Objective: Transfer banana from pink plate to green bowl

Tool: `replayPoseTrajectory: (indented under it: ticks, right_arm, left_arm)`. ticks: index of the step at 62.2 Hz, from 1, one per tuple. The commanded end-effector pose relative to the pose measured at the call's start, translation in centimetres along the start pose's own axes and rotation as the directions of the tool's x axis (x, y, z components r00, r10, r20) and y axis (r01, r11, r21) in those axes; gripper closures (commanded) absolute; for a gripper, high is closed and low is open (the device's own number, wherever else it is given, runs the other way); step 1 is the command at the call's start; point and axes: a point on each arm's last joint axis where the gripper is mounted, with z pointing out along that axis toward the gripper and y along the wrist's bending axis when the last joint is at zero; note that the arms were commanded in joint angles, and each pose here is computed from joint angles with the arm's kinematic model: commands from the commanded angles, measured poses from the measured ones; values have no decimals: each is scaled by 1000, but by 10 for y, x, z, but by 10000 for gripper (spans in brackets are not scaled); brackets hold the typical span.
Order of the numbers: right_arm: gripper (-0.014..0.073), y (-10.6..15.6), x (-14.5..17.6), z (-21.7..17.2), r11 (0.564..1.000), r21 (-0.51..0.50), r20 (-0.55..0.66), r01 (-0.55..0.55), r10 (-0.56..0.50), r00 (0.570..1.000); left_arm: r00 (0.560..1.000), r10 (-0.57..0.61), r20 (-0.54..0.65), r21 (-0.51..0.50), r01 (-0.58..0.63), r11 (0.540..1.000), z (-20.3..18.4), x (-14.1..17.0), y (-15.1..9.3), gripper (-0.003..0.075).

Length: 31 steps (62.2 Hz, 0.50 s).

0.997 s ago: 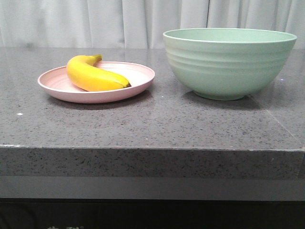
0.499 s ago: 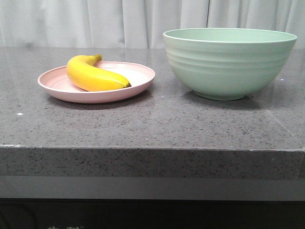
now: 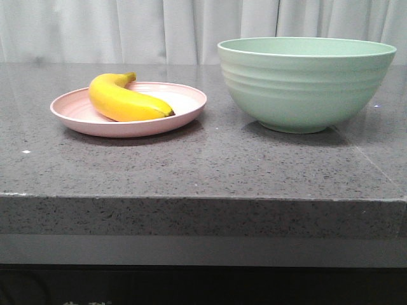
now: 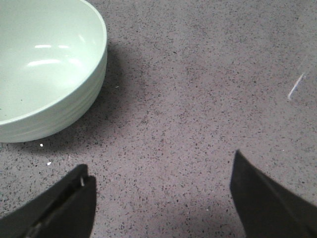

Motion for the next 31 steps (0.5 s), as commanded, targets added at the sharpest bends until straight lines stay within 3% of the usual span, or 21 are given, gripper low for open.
replayPoseTrajectory:
  ticks: [1,20,31]
  right_arm:
    - [-6,0,-15,-5,1000,6,95,11,-12,995]
    - [-6,0,-15,-5,1000,-2,97,2,-2,995]
    - [-6,1,-16,-5,1000,-6,99,-3,3,995]
  left_arm:
    - [994,-16,109,51,11,999,-6,-16,-7,147]
    - [990,79,115,255,-107,961,-7,-32,-49,174]
    - [989,134,59,351,-146,925,10,-42,-80,174]
